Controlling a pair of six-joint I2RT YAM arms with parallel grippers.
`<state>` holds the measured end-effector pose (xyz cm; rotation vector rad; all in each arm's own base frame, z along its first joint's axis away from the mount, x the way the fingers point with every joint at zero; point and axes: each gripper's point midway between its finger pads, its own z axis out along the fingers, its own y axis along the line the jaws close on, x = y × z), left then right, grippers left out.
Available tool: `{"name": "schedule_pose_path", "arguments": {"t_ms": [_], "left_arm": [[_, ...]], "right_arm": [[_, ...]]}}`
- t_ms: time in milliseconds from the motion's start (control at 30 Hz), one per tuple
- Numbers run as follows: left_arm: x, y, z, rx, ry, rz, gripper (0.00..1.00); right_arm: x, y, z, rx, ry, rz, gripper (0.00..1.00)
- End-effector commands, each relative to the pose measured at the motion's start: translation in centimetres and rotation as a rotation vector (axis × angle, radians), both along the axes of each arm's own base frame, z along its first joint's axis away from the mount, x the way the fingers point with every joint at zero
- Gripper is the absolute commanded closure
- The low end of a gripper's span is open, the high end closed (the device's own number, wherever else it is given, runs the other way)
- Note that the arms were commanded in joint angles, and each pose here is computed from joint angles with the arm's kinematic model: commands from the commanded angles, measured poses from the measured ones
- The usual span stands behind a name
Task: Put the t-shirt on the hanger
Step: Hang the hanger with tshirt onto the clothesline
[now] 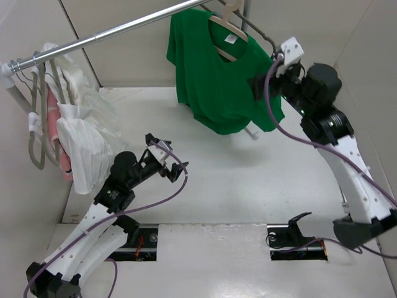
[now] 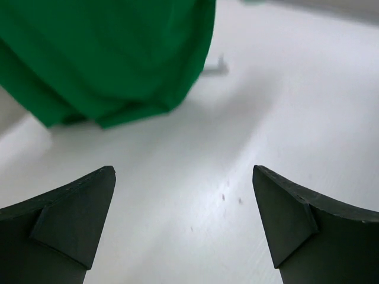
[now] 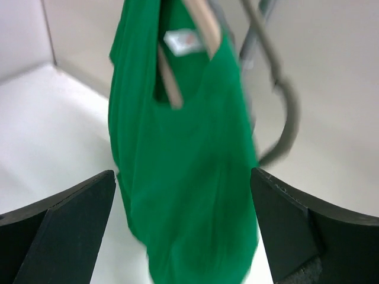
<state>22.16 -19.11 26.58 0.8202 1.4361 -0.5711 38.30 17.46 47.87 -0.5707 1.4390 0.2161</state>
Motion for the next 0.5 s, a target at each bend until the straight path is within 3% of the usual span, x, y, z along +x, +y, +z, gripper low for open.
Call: {"name": "schedule_pose_path", "arguments": {"t_ms": [0, 133, 267, 467], "left_arm": [[1.5, 1.2, -5.8, 0.067, 0.09, 0.101, 0.0], [2.3, 2.9, -10.6, 0.113, 0.124, 0.199, 0.0], [2.6, 2.8, -10.7, 0.097, 0.079, 0.198, 0.0], [2.6, 2.9, -11.4, 0.083, 0.094, 0.192, 0.0]], "right_arm": [[-2.2, -3.1, -1.9, -0.061, 0.004, -0.076, 0.0], [-4.7, -6.0, -8.0, -0.074, 0.084, -0.112, 0.0], [-7.6, -7.9, -17.9, -0.014, 0.239, -0.163, 0.0], [-10.3, -11.3, -26.9, 0.076, 0.348, -0.322, 0.0]]}}
